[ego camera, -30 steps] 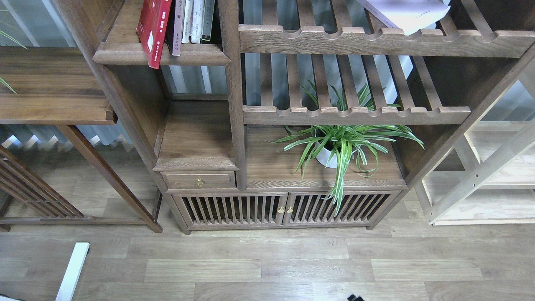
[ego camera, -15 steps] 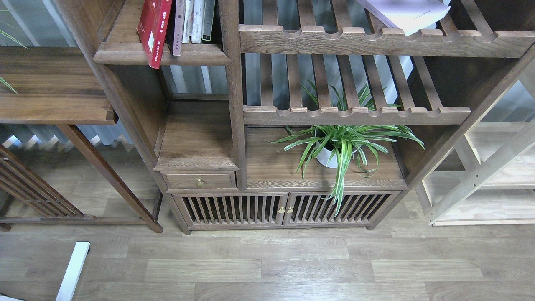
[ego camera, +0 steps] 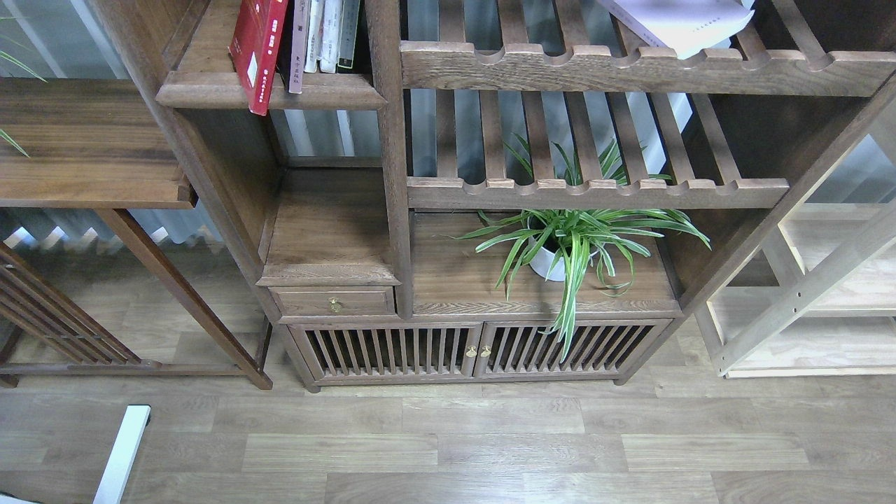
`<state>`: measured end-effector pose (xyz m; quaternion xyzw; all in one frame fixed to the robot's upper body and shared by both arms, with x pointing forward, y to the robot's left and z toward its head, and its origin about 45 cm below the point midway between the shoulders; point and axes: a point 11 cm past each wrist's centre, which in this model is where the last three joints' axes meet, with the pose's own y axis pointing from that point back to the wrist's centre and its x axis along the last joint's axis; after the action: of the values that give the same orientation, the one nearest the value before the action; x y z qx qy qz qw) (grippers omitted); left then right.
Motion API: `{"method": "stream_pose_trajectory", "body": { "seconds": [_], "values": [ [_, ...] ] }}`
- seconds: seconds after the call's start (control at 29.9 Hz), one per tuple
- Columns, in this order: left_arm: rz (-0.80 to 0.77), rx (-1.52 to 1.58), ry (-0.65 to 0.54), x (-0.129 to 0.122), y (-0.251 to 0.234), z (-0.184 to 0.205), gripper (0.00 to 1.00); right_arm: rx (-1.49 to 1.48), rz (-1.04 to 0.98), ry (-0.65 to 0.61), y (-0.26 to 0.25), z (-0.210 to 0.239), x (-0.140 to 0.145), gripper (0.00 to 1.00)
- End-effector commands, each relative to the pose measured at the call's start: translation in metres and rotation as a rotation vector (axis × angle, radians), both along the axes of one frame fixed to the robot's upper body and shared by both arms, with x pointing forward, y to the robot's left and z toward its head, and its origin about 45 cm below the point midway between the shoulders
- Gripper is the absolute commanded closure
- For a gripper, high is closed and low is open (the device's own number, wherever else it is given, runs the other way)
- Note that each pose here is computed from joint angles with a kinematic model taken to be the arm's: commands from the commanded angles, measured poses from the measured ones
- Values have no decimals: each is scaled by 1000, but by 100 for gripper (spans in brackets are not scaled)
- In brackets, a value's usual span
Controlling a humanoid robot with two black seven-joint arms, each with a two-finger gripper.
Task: Organize books on shelf
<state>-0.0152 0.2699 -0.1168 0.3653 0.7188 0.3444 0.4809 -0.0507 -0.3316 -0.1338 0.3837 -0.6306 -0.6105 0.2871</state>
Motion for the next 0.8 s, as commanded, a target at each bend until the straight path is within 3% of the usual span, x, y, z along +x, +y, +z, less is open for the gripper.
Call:
{"method": "stream_pose_trajectory", "body": {
  "seconds": [0.0, 0.2, 0.33, 0.77],
  "values": [
    [7, 44, 40, -12, -1, -3, 1, -14, 63, 27, -5, 1, -7, 0],
    [24, 181, 90, -15, 12, -8, 1, -12, 101, 37, -5, 1, -9, 0],
    [18, 210, 139, -31, -2, -10, 1, -12, 101, 37, -5, 1, -9, 0],
    [-107, 222, 179, -56, -1, -9, 1, -13, 99, 37, -5, 1, -9, 0]
  ]
}}
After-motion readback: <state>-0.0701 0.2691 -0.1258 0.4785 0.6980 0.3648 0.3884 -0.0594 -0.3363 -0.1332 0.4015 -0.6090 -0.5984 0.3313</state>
